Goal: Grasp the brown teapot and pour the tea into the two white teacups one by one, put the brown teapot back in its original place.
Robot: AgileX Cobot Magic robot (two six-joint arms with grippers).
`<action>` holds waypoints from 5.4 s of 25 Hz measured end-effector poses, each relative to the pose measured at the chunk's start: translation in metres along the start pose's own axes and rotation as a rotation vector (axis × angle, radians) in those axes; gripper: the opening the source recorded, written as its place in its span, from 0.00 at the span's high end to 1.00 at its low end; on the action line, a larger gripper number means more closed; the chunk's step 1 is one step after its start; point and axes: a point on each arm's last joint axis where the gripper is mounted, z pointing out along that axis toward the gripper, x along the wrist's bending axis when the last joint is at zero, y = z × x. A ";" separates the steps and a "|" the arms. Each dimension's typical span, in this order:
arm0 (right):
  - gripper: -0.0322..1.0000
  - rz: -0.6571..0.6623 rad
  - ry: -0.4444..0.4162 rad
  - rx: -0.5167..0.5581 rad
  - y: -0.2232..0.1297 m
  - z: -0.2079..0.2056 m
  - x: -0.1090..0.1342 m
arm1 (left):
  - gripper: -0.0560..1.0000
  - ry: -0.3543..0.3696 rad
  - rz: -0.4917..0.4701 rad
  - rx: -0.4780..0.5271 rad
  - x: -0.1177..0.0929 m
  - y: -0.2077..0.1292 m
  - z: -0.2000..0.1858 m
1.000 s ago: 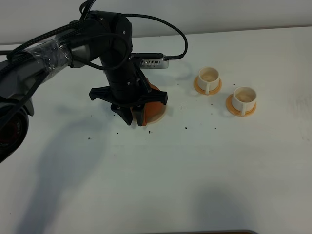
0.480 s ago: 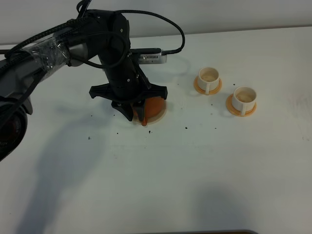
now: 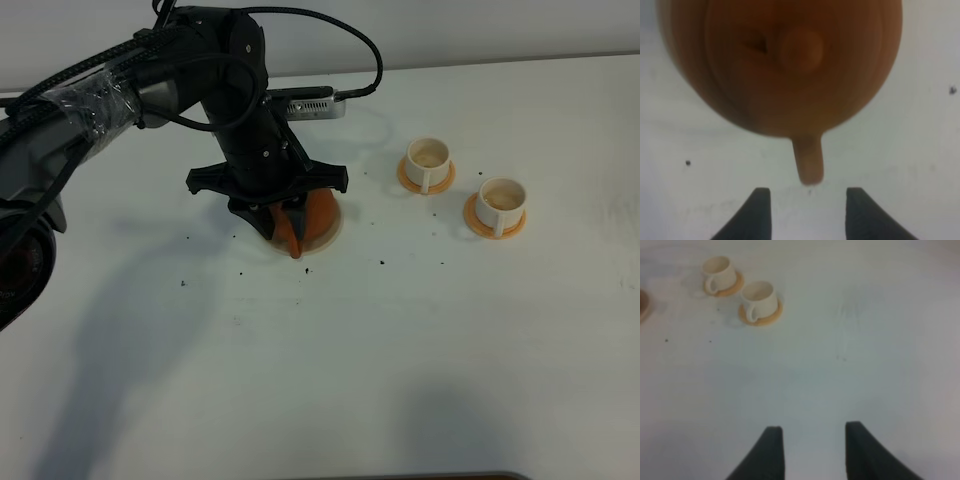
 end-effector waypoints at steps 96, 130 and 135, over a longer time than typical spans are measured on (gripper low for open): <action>0.69 0.000 0.001 0.000 0.000 0.000 0.000 | 0.84 0.085 0.563 -0.144 0.006 0.016 -0.048; 0.69 0.000 0.001 0.000 0.000 0.000 0.000 | 0.84 0.365 1.532 -0.465 -0.090 0.035 -0.019; 0.69 0.000 0.001 0.000 0.000 0.000 0.000 | 0.84 0.367 1.537 -0.478 -0.100 0.038 0.000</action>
